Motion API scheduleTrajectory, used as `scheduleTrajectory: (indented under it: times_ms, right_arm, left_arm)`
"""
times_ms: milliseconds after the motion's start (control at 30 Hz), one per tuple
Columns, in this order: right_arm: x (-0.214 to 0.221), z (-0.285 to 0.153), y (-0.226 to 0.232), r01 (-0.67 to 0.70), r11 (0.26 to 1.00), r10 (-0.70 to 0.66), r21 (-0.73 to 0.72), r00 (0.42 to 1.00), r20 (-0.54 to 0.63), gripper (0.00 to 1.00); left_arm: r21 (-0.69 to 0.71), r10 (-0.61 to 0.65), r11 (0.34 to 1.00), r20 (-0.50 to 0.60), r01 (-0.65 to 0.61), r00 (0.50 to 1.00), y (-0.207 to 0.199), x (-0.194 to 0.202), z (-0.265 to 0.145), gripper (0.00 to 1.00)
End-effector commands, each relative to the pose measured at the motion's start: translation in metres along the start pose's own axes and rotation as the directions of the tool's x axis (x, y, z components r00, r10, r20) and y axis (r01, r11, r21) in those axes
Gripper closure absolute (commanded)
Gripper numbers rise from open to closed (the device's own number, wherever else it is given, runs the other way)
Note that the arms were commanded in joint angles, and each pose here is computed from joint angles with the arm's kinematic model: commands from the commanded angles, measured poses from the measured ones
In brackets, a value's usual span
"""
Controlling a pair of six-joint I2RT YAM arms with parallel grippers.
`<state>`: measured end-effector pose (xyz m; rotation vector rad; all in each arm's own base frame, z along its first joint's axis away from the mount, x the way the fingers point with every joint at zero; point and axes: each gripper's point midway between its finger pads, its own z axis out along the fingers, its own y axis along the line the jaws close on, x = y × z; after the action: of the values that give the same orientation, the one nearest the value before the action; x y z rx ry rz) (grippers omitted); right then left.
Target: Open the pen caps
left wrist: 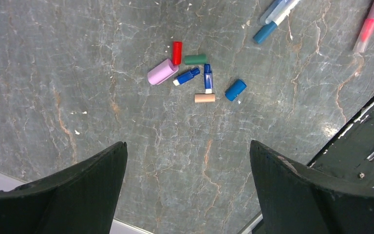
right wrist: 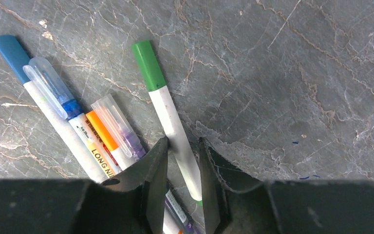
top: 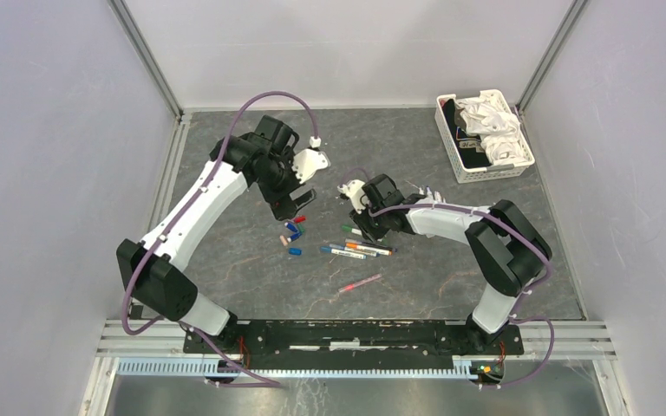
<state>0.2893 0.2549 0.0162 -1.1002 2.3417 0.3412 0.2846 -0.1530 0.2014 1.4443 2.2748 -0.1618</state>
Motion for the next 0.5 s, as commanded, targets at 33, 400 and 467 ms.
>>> scheduleTrajectory:
  times_ms: [33,400,467]
  right_arm:
    - [-0.001,0.009,0.004,-0.020,0.998,0.020,-0.051,1.000,0.009,0.76]
    - [-0.066,-0.040,0.020,-0.030,0.984,0.063,-0.176,0.981,0.184,1.00]
    - [-0.077,-0.052,0.038,-0.031,0.954,0.099,-0.297,0.971,0.217,1.00]
  left_arm:
    - [0.011,0.092,0.996,0.079,-0.093,0.993,-0.006,-0.007,-0.001,0.00]
    - [0.065,0.233,0.962,0.307,-0.264,0.923,-0.032,-0.022,0.031,0.00]
    - [0.073,0.299,0.935,0.369,-0.348,0.880,-0.043,-0.024,0.030,0.00]
